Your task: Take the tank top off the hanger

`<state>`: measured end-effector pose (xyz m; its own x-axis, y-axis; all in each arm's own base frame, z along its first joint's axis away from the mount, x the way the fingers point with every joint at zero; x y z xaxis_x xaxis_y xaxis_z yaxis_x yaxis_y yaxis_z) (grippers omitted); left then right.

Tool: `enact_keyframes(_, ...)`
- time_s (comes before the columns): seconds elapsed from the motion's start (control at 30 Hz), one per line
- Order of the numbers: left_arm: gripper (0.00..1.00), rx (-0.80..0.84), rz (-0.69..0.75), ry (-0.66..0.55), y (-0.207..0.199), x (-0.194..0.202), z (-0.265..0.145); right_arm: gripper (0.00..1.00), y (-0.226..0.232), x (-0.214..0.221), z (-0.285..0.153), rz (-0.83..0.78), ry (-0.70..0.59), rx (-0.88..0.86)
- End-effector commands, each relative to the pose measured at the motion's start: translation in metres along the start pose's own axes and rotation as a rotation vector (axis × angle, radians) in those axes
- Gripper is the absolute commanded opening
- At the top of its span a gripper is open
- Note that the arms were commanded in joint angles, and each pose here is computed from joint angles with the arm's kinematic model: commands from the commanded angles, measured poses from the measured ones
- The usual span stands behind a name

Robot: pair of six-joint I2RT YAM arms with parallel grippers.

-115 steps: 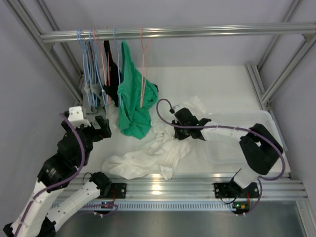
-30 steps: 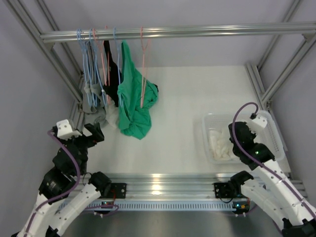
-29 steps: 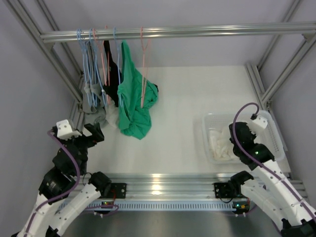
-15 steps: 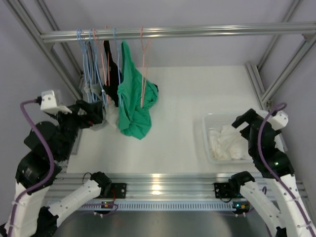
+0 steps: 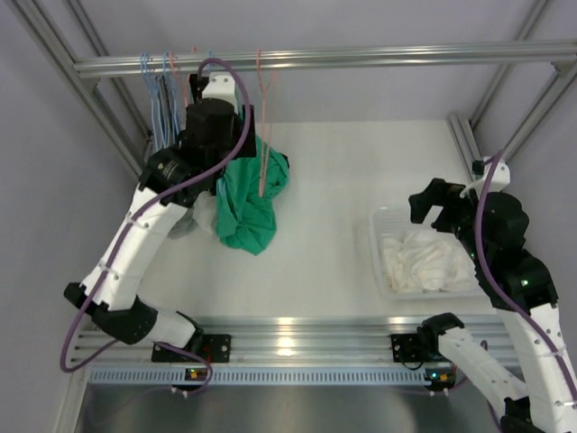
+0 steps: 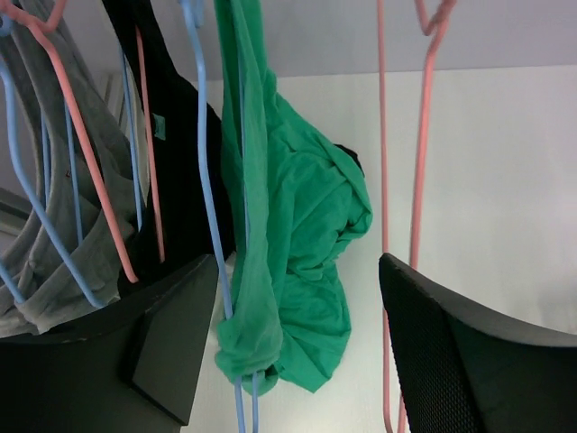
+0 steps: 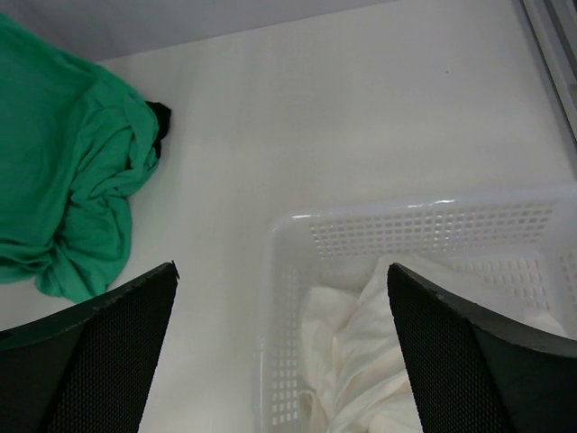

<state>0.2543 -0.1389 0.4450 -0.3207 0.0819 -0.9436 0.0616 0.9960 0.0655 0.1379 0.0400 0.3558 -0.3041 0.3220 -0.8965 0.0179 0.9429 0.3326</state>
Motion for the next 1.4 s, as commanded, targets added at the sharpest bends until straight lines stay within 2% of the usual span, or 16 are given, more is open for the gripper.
enact_keyframes(0.0, 0.76, -0.085, -0.033, -0.036, 0.019, -0.016, 0.001, 0.96, 0.010, -0.019, -0.023, -0.047, -0.083, -0.162)
enact_keyframes(0.27, 0.76, -0.121, -0.034, -0.016, 0.032, -0.010, 0.010, 0.96, 0.007, -0.018, -0.031, -0.061, -0.113, -0.171)
enact_keyframes(0.33, 0.69, -0.018, -0.044, 0.004, 0.031, -0.009, 0.019, 0.96, 0.008, -0.016, -0.028, -0.056, -0.108, -0.178)
enact_keyframes(0.4, 0.60, 0.003, -0.065, 0.018, 0.038, -0.005, 0.031, 0.96, 0.008, -0.013, -0.025, -0.054, -0.097, -0.183)
enact_keyframes(0.57, 0.49, 0.013, -0.073, 0.049, 0.042, 0.000, 0.054, 0.96, 0.009, -0.012, -0.021, -0.047, -0.094, -0.193)
enact_keyframes(0.6, 0.36, 0.024, -0.070, 0.049, 0.040, 0.001, 0.057, 0.95, 0.009, -0.011, -0.020, -0.046, -0.095, -0.194)
enact_keyframes(0.63, 0.30, 0.034, -0.073, 0.042, 0.039, 0.000, 0.058, 0.95, 0.009, -0.012, -0.021, -0.043, -0.102, -0.193)
enact_keyframes(0.73, 0.25, 0.079, -0.074, 0.019, 0.035, -0.005, 0.059, 0.95, 0.010, -0.012, -0.019, -0.041, -0.111, -0.202)
enact_keyframes(0.77, 0.20, 0.078, -0.069, 0.015, 0.036, -0.005, 0.060, 0.95, 0.010, -0.011, -0.018, -0.040, -0.109, -0.204)
enact_keyframes(0.93, 0.10, 0.045, -0.053, -0.004, 0.038, -0.009, 0.062, 0.95, 0.011, -0.009, -0.015, -0.042, -0.105, -0.213)
enact_keyframes(0.97, 0.00, 0.041, -0.051, -0.013, 0.039, -0.011, 0.062, 0.95, 0.010, -0.009, -0.015, -0.043, -0.106, -0.211)
enact_keyframes(1.37, 0.00, 0.037, -0.097, -0.148, 0.049, -0.031, 0.027, 0.95, 0.011, -0.004, -0.010, -0.040, -0.115, -0.233)
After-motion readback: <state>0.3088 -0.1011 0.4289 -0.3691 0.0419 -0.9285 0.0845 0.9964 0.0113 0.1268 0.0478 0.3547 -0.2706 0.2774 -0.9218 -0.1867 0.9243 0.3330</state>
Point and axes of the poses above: each gripper's point midway between its finger pads, its own z axis out along the fingers, its own y axis along the line the jaws close on, x = y × z, the point moved 10 cm from there along -z, back along the fingers, and after that the axes turned 5 degrees about z, right-handed, at the moved point
